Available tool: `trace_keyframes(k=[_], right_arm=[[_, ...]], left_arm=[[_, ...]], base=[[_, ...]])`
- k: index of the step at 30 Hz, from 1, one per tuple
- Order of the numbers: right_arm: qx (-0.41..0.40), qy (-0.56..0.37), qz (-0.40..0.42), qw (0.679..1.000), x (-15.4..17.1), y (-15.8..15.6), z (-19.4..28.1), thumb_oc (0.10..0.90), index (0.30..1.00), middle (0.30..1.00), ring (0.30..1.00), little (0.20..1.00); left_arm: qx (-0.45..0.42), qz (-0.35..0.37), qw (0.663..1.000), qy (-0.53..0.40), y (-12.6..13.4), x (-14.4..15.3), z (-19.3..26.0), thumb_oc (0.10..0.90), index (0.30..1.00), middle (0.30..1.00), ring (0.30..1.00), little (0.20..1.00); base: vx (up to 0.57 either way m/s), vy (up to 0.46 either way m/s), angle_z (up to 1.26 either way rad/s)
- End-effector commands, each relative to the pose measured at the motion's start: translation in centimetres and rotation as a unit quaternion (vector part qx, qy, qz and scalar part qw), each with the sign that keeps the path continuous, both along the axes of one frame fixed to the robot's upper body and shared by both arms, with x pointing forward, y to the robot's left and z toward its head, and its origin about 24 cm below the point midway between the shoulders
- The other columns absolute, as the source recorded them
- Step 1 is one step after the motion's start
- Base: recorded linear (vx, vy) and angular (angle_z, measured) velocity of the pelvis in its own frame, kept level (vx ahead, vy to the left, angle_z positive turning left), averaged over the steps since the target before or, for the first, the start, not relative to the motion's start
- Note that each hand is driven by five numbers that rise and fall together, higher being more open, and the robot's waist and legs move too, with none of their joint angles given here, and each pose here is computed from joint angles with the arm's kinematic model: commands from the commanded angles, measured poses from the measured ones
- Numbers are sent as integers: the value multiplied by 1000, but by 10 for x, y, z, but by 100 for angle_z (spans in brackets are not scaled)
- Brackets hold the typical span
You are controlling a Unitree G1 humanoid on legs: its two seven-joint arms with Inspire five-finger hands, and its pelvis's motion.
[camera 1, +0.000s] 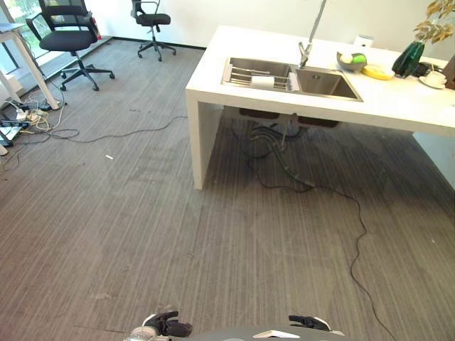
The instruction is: Place the dishes in the dishwasher.
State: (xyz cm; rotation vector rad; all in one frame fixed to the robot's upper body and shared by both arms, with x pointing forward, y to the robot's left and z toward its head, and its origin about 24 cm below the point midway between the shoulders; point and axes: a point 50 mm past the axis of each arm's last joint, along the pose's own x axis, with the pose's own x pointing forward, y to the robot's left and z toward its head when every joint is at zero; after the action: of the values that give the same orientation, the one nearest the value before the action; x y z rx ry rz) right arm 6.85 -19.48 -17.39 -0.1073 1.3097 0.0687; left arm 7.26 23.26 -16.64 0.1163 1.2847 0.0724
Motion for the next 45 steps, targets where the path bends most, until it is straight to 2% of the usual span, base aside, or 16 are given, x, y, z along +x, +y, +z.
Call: trace_keyframes(k=[1,13,18,21,23,28,29,30,32,36,37,39,41,42,43,45], right_arm=[[-17,44,-14,999,-21,-16,-1,800,900,900,900,900],[-21,-5,-59,998,4,-32,6,800,900,900,900,900],[-21,43,-70,996,-24,-30,1,800,900,900,900,900],[-25,82,-71,994,-46,-36,1,800,900,900,900,900],[-30,84,-78,993,-46,-41,2,800,900,900,900,900],[-60,50,-104,991,-24,-57,8,800,900,900,900,900],[-62,37,-108,992,-17,-59,9,800,900,900,900,900],[-64,10,-100,993,-8,-53,9,800,900,900,900,900],[-61,-14,-89,994,-2,-45,8,800,900,900,900,900],[-46,-34,-51,997,2,-25,5,800,900,900,900,900],[-46,-33,-52,997,2,-25,5,800,900,900,900,900],[-17,-47,-62,997,9,-4,3,800,900,900,900,900],[-8,-42,-57,997,4,2,2,800,900,900,900,900],[4,-45,-41,998,4,9,1,800,900,900,900,900],[7,-51,-36,998,6,10,2,800,900,900,900,900],[6,-53,-36,998,7,11,2,800,900,900,900,900]], left_arm=[[-22,-2,999,49,-16,-20,-7,800,900,900,900,900],[5,-6,998,62,5,-22,-2,800,900,900,900,900],[-12,-15,998,64,-8,-23,-5,800,900,900,900,900],[-55,117,991,45,-17,-23,-7,800,900,900,900,900],[-64,140,987,37,-19,-20,-7,800,900,900,900,900],[-29,197,975,-102,-5,42,8,800,900,900,900,900],[-15,179,968,-178,-1,77,23,800,900,900,900,900],[-22,161,928,-336,-9,136,63,800,900,900,900,900],[-49,174,845,-503,-14,175,124,800,900,900,900,900],[40,123,716,-686,-3,195,224,800,900,900,900,900],[40,123,717,-685,-4,195,224,800,900,900,900,900],[81,147,567,-807,-5,190,307,800,900,900,900,900],[95,132,543,-824,-10,190,322,800,900,900,900,900],[132,124,478,-859,-15,189,353,800,900,900,900,900],[159,120,442,-875,-15,186,367,800,900,900,900,900],[178,116,412,-886,-16,183,380,800,900,900,900,900]], base=[[-16,76,2],[103,16,13],[304,-116,10],[345,-253,16],[169,-177,28],[381,-109,6],[470,23,-33],[676,26,-29],[587,12,-2],[377,3,-52],[319,20,-55],[352,-4,-25],[253,19,9],[373,94,26],[344,89,21],[321,12,49]])
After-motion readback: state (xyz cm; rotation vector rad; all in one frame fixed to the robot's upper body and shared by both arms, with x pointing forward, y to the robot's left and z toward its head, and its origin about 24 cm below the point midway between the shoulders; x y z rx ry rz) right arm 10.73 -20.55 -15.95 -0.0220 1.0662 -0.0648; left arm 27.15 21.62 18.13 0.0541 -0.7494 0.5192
